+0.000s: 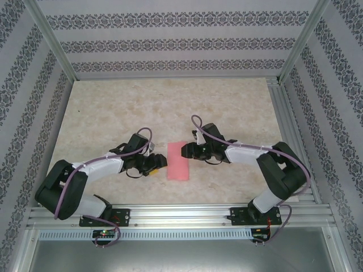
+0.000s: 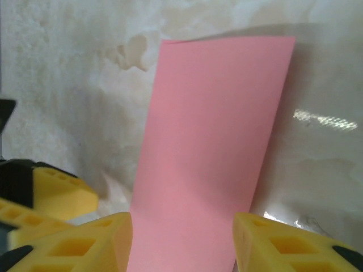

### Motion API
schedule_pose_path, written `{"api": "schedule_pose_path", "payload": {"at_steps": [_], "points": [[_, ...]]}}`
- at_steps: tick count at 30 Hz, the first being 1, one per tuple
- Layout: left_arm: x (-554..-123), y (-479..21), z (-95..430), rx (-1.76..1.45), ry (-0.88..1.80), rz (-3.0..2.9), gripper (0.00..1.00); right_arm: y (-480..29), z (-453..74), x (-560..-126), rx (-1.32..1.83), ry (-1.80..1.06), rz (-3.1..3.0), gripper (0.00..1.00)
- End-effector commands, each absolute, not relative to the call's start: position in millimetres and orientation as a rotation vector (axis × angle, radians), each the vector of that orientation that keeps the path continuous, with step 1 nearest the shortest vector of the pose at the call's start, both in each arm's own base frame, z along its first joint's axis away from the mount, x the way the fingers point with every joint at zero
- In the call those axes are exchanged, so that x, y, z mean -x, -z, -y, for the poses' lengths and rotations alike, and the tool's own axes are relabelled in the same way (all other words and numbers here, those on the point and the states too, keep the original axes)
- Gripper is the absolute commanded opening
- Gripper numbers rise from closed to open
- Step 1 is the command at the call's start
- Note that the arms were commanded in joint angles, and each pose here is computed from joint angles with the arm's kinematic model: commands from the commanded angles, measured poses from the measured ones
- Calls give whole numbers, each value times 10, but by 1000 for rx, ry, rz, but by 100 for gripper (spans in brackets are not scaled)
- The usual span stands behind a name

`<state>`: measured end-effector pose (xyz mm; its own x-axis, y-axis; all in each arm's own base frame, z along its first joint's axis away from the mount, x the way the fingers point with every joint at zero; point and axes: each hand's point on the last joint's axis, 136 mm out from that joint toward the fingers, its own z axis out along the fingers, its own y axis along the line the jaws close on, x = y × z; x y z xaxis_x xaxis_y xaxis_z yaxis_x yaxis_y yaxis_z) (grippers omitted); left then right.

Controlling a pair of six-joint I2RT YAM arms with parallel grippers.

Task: Fold a paper plane with a square sheet of paper (fold left side to right side)
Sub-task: Third fold the triangle at the center of the table.

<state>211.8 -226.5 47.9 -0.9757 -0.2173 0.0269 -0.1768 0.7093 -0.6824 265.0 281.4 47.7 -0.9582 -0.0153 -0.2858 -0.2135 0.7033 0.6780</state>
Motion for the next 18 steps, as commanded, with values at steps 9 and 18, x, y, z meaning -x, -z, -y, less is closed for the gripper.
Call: {"api": "schedule_pose_path", "payload": {"at_steps": [9,18], "points": [[-2106,-566,2425,356,1268,-2792,62,-411,-2889,-2833,140,-1135,-2655,50],[-1989,-427,2640,320,1281,-2853,59,-248,-2797,-2789,115,-1058,-2734,50]]}}
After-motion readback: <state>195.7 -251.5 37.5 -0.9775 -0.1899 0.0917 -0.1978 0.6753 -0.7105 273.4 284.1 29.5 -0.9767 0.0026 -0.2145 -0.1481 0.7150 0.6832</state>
